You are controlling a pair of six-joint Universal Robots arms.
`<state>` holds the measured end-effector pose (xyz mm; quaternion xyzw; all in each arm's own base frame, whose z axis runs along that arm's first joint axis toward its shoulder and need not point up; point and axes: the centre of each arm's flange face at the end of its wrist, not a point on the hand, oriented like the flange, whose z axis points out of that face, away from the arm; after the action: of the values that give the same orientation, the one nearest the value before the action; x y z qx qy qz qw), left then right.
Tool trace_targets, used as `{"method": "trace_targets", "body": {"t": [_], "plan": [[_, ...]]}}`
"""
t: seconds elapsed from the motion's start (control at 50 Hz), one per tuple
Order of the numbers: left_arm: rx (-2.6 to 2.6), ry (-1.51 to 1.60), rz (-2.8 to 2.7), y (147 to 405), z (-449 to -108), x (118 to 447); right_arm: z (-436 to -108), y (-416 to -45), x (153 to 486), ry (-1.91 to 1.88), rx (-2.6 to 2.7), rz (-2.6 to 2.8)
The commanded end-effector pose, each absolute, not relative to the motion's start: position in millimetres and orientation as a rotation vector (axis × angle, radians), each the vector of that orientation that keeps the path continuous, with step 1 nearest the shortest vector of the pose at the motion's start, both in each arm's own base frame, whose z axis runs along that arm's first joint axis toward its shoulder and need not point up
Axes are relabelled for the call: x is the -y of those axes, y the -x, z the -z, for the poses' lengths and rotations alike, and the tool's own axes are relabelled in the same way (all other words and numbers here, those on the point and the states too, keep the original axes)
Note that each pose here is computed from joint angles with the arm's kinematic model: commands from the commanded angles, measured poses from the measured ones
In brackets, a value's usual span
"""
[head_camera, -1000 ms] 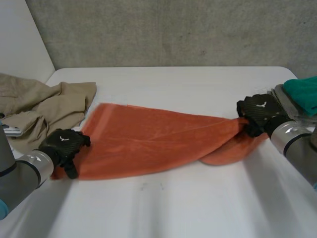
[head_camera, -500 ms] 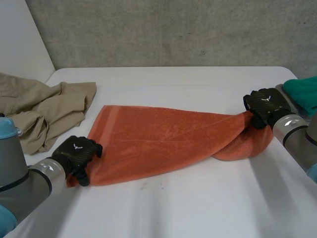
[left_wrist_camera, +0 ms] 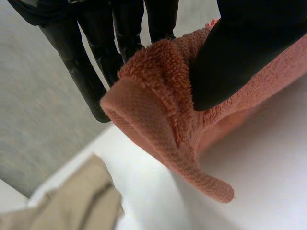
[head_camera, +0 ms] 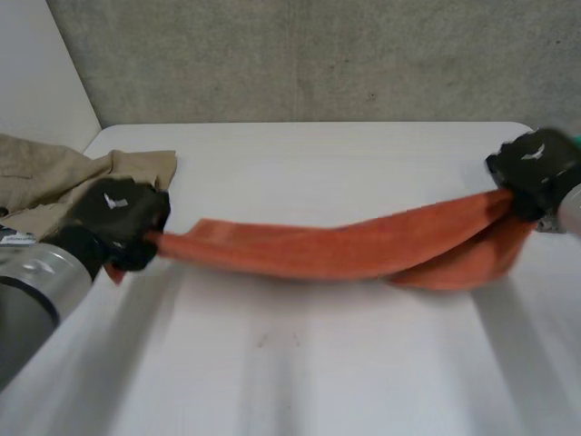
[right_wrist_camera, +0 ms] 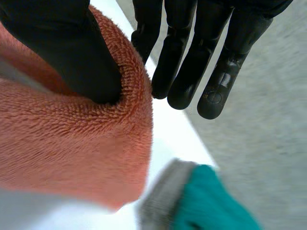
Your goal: Fold the laundry.
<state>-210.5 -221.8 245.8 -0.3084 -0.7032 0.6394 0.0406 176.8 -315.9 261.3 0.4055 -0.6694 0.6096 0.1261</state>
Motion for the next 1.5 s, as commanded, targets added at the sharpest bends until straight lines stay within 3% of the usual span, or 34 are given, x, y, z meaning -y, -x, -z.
{"method": "trace_targets", "body": {"t": [0.02,0.12,0.26,0.36,0.5,0.66,0.74,0.86,1.04,1.12,1.26,1.4,1.5], "plan": [[2.036,0.75,-2.024,207.2,-281.1,204.6,-308.7,-174.5,320.6,-1.171,1.725,-1.857],[2.043,0.719,-1.988,208.4,-276.2,204.4,-304.0,-182.7,339.9,-1.19,1.629,-1.937],[2.143,0.735,-1.845,216.9,-245.2,219.2,-239.8,-243.1,362.2,-1.373,1.54,-2.068],[2.174,0.735,-1.814,221.3,-232.0,234.8,-203.4,-258.9,372.2,-1.393,1.56,-2.075],[2.188,0.73,-1.813,225.0,-219.6,252.4,-198.4,-243.4,365.6,-1.219,1.771,-2.047],[2.203,0.715,-1.823,224.4,-215.1,256.6,-225.6,-211.4,332.9,-1.024,2.067,-2.026],[2.201,0.715,-1.823,224.7,-214.3,255.7,-210.5,-187.4,329.8,-1.001,2.251,-1.857],[2.202,0.719,-1.817,225.0,-213.1,254.5,-170.3,-181.9,337.3,-1.061,2.391,-1.7],[2.2,0.722,-1.815,225.8,-212.7,254.0,-121.0,-171.8,373.3,-1.028,2.415,-1.626],[2.195,0.723,-1.82,226.3,-212.7,254.0,-114.3,-170.3,385.0,-0.99,2.398,-1.64],[2.189,0.724,-1.831,226.3,-214.1,253.4,-123.4,-171.9,392.4,-0.968,2.349,-1.72],[2.178,0.73,-1.84,227.3,-218.6,250.6,-173.6,-164.8,384.9,-0.927,2.258,-1.799],[2.146,0.739,-1.88,226.9,-229.3,248.2,-206.1,-153.3,359.9,-0.976,2.29,-1.677]]}}
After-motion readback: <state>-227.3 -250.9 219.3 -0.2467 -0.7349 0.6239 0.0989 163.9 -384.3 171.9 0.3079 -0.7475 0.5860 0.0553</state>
